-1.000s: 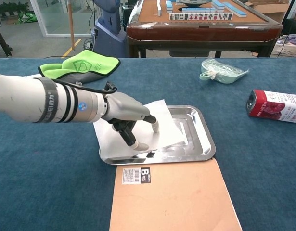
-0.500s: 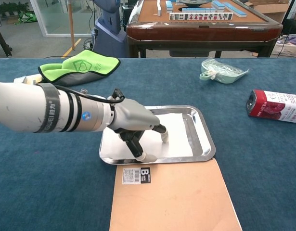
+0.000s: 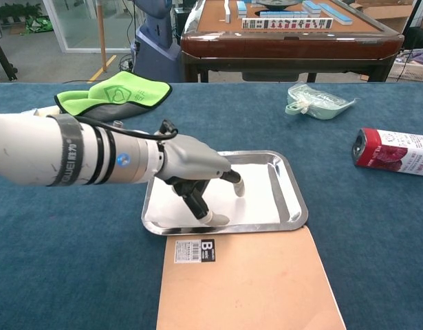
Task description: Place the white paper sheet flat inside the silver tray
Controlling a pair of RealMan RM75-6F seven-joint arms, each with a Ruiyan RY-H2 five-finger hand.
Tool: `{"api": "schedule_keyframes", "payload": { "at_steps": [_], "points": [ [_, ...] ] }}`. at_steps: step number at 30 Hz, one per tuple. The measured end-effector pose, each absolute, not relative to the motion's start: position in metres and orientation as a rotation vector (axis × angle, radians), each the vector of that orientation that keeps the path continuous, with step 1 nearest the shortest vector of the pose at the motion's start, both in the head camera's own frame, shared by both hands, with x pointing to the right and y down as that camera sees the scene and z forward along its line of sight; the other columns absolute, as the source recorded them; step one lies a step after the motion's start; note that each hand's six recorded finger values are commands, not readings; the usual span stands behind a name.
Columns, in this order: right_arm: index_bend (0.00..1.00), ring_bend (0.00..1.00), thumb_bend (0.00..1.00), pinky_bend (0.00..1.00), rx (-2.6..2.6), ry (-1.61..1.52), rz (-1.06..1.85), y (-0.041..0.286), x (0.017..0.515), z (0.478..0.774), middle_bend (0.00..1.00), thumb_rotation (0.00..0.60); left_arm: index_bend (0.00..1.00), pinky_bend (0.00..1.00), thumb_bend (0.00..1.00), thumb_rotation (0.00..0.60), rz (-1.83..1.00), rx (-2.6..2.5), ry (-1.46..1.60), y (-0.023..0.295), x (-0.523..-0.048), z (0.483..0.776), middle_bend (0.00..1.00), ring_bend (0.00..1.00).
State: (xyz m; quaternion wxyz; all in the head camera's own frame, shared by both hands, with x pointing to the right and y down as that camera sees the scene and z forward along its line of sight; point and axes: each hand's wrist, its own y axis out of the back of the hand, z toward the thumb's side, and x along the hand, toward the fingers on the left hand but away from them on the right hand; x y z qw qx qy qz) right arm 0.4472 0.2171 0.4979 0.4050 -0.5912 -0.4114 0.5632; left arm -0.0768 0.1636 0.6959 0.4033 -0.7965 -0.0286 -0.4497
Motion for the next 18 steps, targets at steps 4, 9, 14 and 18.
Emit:
{"api": "schedule_keyframes", "payload": {
  "at_steps": [4,9,14,18],
  "points": [
    [0.17,0.14,0.11,0.17,-1.501,-1.035,1.417,0.216,0.446,0.500,0.25,0.600,0.16,1.00,0.31,0.257,-1.168,-1.970,-0.065,0.155,-0.093,0.695,1.00,1.00],
    [0.17,0.14,0.11,0.17,-1.507,-1.032,1.412,0.216,0.445,0.501,0.25,0.600,0.16,1.00,0.31,0.260,-1.219,-1.904,-0.095,0.150,-0.116,0.696,1.00,1.00],
    [0.17,0.14,0.11,0.17,-1.510,-1.029,1.407,0.215,0.444,0.501,0.25,0.600,0.16,1.00,0.31,0.262,-1.253,-1.870,-0.150,0.156,-0.131,0.696,1.00,1.00],
    [0.17,0.14,0.11,0.17,-1.511,-1.026,1.405,0.215,0.442,0.501,0.25,0.600,0.16,1.00,0.31,0.260,-1.252,-1.859,-0.177,0.161,-0.133,0.693,1.00,1.00]
  ]
}}
